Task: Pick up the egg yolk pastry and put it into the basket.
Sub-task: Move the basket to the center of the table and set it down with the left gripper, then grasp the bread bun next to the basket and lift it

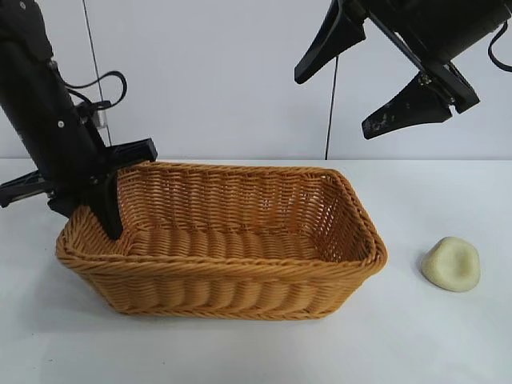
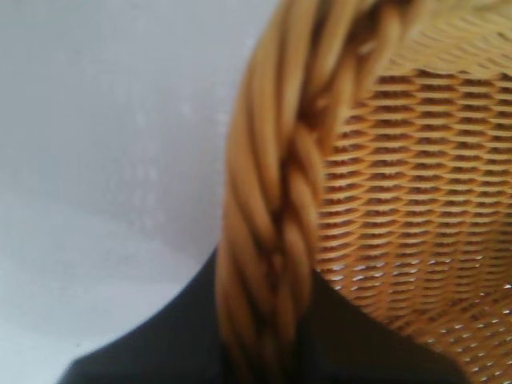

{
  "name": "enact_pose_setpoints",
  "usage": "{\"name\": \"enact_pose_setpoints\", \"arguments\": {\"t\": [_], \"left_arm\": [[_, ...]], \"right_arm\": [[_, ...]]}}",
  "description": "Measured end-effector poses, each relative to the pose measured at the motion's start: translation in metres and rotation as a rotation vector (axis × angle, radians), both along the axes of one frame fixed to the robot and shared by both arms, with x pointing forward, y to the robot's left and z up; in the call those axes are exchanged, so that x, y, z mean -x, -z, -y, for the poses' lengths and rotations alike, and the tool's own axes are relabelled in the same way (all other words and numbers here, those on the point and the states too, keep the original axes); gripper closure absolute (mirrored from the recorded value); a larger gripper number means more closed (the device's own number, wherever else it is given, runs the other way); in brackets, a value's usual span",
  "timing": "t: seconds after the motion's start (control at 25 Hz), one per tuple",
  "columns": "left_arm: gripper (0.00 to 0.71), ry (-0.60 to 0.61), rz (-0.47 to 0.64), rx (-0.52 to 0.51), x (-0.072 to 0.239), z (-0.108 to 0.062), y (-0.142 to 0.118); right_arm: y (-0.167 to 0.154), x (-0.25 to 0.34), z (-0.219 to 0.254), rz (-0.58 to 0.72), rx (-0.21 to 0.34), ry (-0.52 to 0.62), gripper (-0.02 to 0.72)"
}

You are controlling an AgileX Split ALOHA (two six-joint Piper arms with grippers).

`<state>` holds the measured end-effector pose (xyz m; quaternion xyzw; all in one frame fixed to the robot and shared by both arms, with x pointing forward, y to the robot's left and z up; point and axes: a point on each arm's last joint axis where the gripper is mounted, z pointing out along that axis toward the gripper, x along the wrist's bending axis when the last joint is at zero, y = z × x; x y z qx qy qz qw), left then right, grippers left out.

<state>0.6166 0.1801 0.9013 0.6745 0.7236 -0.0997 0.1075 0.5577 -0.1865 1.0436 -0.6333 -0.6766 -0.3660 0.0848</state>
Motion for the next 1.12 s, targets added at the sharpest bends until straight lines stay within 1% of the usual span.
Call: {"name": "enact_pose_setpoints", "arguments": {"t": [0.08, 0.32, 0.4, 0.44, 0.6, 0.64, 0.72, 0.8, 0.92, 1.0, 1.12], "left_arm": [[0.628, 0.008, -0.011, 0.003, -0.001, 0.001, 0.007], [0.621, 0.014, -0.011, 0.007, -0.001, 0.001, 0.008], [0.578, 0.013, -0.014, 0.009, -0.001, 0.002, 0.009], [0.522, 0.012, -0.019, 0.008, -0.001, 0.002, 0.011], [0.189, 0.019, -0.033, 0.012, -0.002, 0.003, 0.010], [0.123, 0.025, -0.038, 0.015, -0.003, 0.003, 0.007], [0.060, 0.039, -0.042, 0.024, -0.008, 0.005, -0.001], [0.032, 0.059, -0.051, 0.035, -0.012, 0.008, -0.013], [0.021, 0.086, -0.015, 0.053, -0.023, 0.011, -0.041], [0.018, 0.107, 0.044, 0.048, -0.029, 0.011, -0.065], [0.016, 0.143, 0.145, -0.014, -0.037, 0.007, -0.099]], "right_arm": [[0.000, 0.000, 0.000, 0.000, 0.000, 0.000, 0.041], [0.000, 0.000, 0.000, -0.001, 0.000, -0.001, 0.041], [0.000, 0.000, 0.000, -0.002, 0.000, -0.002, 0.041], [0.000, 0.000, 0.000, -0.002, 0.000, -0.002, 0.041], [0.000, 0.000, 0.000, -0.002, 0.000, -0.002, 0.041], [0.000, 0.000, 0.000, -0.002, 0.000, -0.002, 0.041], [0.000, 0.000, 0.000, -0.002, 0.000, -0.002, 0.041], [0.000, 0.000, 0.000, -0.002, 0.000, -0.002, 0.041], [0.000, 0.000, 0.000, -0.002, 0.000, -0.002, 0.041], [0.000, 0.000, 0.000, -0.002, 0.000, -0.002, 0.041], [0.000, 0.000, 0.000, -0.002, 0.000, -0.002, 0.041]]}}
